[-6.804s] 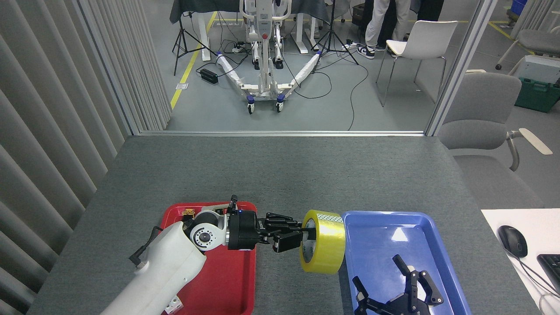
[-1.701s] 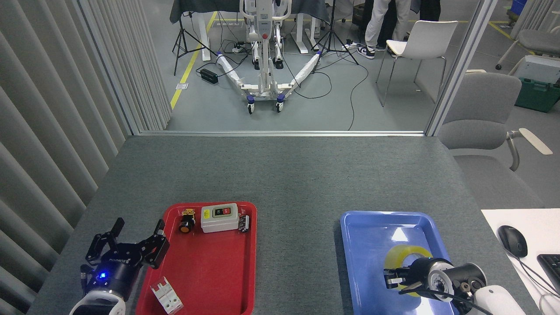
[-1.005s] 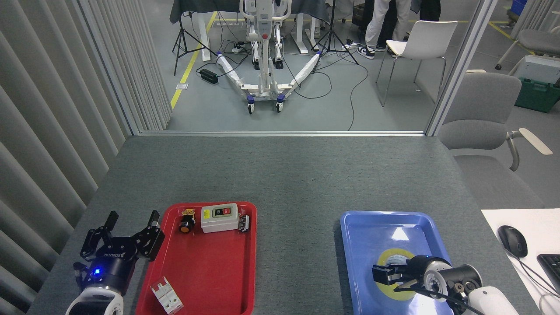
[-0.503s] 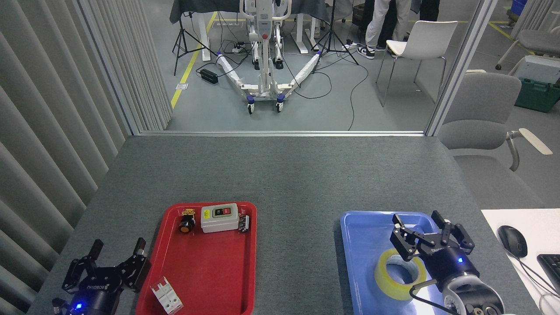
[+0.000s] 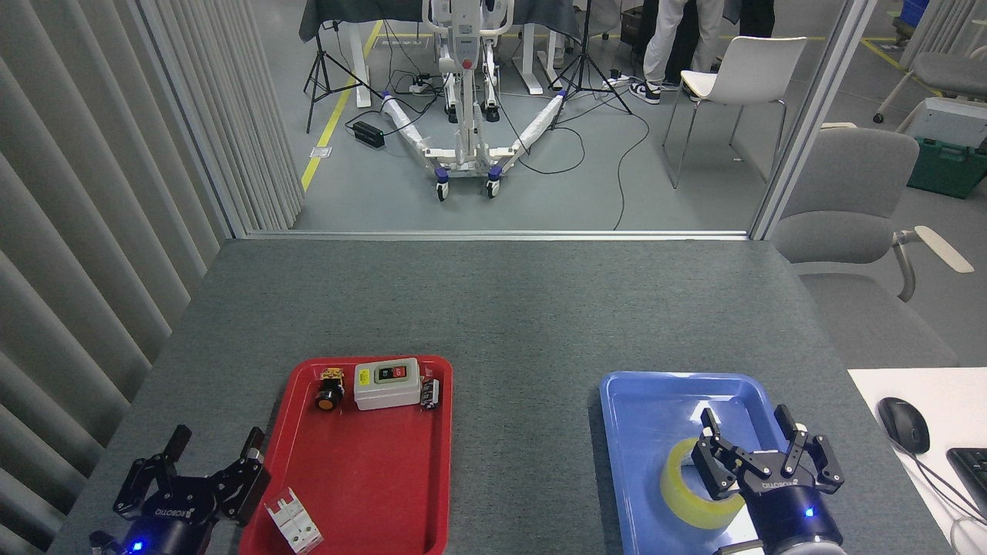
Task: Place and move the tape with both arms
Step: 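Open the right gripper and lift it away from the tape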
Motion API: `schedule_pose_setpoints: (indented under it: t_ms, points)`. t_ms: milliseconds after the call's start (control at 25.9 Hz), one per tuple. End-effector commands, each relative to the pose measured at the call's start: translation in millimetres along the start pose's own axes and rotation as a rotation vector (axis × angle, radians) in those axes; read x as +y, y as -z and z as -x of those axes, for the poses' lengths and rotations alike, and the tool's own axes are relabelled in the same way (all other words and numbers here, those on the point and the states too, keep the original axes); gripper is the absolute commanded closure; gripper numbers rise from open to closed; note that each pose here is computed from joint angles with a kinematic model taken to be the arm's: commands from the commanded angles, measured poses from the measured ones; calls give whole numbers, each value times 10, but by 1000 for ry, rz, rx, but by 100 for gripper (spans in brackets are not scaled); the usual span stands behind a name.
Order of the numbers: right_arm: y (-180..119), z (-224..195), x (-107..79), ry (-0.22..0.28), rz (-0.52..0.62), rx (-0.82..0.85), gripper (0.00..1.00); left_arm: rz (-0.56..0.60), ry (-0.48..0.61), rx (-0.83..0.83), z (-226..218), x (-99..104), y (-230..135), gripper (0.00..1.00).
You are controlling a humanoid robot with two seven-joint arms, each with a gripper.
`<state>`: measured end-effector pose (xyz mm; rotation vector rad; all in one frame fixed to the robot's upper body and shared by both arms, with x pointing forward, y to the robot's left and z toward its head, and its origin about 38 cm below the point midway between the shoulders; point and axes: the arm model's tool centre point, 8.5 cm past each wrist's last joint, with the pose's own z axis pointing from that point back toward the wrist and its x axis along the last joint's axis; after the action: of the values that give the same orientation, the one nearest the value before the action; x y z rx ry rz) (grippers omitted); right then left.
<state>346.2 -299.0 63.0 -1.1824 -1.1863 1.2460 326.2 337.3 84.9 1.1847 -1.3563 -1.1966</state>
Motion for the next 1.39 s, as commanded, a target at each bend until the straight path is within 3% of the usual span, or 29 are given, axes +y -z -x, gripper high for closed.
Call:
schedule_pose_setpoints:
  t_ms: [0,735,1044,1353]
  points:
    - [-128,-69,178,-15,-43,72,1,2,12,2,37,14,-9,0]
    - [-237,-35,261,-4,-65,88,1,8,-68,6,-218,-93,-35,0]
    - [-292,-97,212,5,36,58,1,81,16,-17,-220,-136,-14,0]
    - [-312,-132,234,16,31,56,1,67,4,-8,-176,-100,-11,0]
